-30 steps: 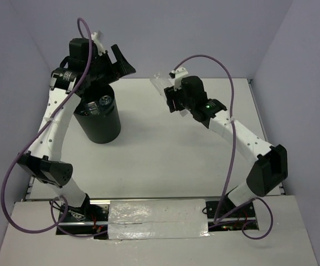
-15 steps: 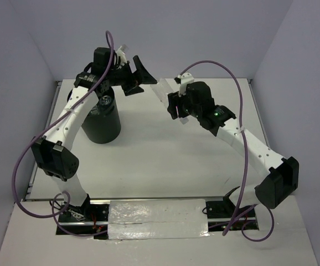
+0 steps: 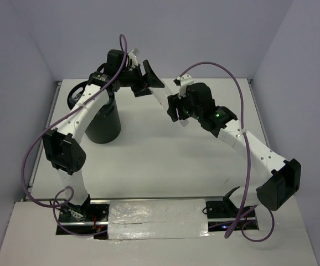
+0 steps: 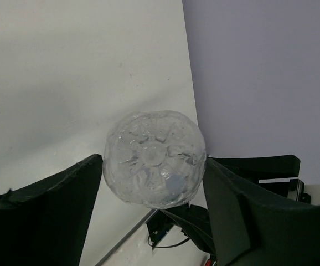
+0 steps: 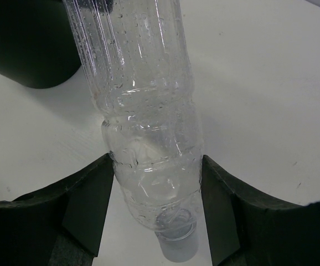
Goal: Put the plastic bottles in the bin
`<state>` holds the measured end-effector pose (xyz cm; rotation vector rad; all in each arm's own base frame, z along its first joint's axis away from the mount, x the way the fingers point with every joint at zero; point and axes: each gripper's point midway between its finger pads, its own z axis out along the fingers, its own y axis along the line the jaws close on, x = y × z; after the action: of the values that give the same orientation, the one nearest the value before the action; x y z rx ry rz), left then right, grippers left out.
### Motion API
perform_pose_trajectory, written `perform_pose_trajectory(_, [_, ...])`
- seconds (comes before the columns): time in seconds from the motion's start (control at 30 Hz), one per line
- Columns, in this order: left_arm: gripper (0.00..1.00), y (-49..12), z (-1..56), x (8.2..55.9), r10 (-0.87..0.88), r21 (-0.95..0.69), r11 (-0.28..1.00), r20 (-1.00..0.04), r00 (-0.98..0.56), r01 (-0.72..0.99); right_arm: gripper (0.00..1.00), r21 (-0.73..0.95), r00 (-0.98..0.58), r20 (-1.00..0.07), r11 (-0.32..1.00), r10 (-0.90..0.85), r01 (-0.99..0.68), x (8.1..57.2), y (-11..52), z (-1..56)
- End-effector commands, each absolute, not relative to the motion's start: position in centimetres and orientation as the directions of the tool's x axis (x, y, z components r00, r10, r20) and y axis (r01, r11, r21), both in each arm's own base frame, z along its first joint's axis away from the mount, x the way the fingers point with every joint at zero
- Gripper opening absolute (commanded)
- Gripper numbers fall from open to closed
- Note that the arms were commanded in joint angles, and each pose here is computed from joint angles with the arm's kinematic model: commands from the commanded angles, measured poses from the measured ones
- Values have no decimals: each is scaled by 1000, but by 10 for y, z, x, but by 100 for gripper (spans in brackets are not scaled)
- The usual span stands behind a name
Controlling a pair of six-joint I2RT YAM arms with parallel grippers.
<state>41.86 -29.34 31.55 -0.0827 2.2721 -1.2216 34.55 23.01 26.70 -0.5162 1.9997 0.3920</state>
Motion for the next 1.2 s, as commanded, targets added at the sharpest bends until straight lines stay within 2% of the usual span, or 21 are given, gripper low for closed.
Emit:
perform_pose_trajectory(0.0, [82, -305, 331, 422, -300, -792, 553, -478, -826, 258, 59, 53, -380, -907, 846, -182, -531, 336, 230, 282])
perform_pose_trajectory(0.13, [59, -309, 330, 419, -288, -787, 554, -486, -825, 270, 59, 43, -383, -904, 849, -192, -527, 336, 228, 280])
perform_pose_trajectory(0.2, [52, -308, 330, 418, -283, -781, 560, -494, -822, 277, 60, 44, -378, -906, 848, -189, -529, 335, 227, 282])
perform_pose_trajectory(0.23, [45, -309, 331, 418, -282, -778, 562, -498, -820, 279, 60, 41, -373, -908, 848, -189, -529, 335, 227, 284])
perform_pose_trajectory(0.3, [37, -305, 332, 418, -270, -759, 583, -517, -812, 289, 74, 39, -373, -908, 850, -189, -525, 335, 226, 287])
perform_pose_trajectory(0.33, [29, -301, 339, 421, -278, -742, 600, -542, -793, 298, 84, 38, -368, -911, 851, -186, -523, 335, 226, 292])
perform_pose_trajectory(0.37, [26, -298, 342, 421, -276, -729, 613, -558, -783, 303, 97, 35, -370, -911, 856, -185, -515, 335, 224, 294])
perform_pose_trajectory(0.4, [23, -294, 341, 419, -255, -706, 637, -573, -778, 311, 100, 34, -366, -913, 859, -181, -510, 335, 222, 298])
perform_pose_trajectory(0.5, [13, -278, 357, 419, -238, -632, 702, -643, -728, 328, 100, 29, -327, -933, 872, -152, -488, 331, 213, 323])
perform_pose_trajectory(0.67, [8, -242, 409, 417, -229, -492, 795, -785, -576, 355, 100, 11, -250, -962, 900, -110, -435, 320, 191, 366])
perform_pose_trajectory(0.8, [5, -207, 453, 406, -232, -392, 857, -873, -429, 334, 100, 8, -185, -982, 958, -48, -287, 316, 156, 379])
perform_pose_trajectory(1.0, [4, -141, 509, 379, -220, -260, 945, -954, -203, 198, 100, 61, -230, -973, 983, 19, -175, 310, 137, 335])
perform_pose_trajectory(1.17, [5, -108, 518, 370, -160, -172, 982, -977, -140, 83, 100, 70, -286, -958, 985, 21, -161, 311, 139, 310])
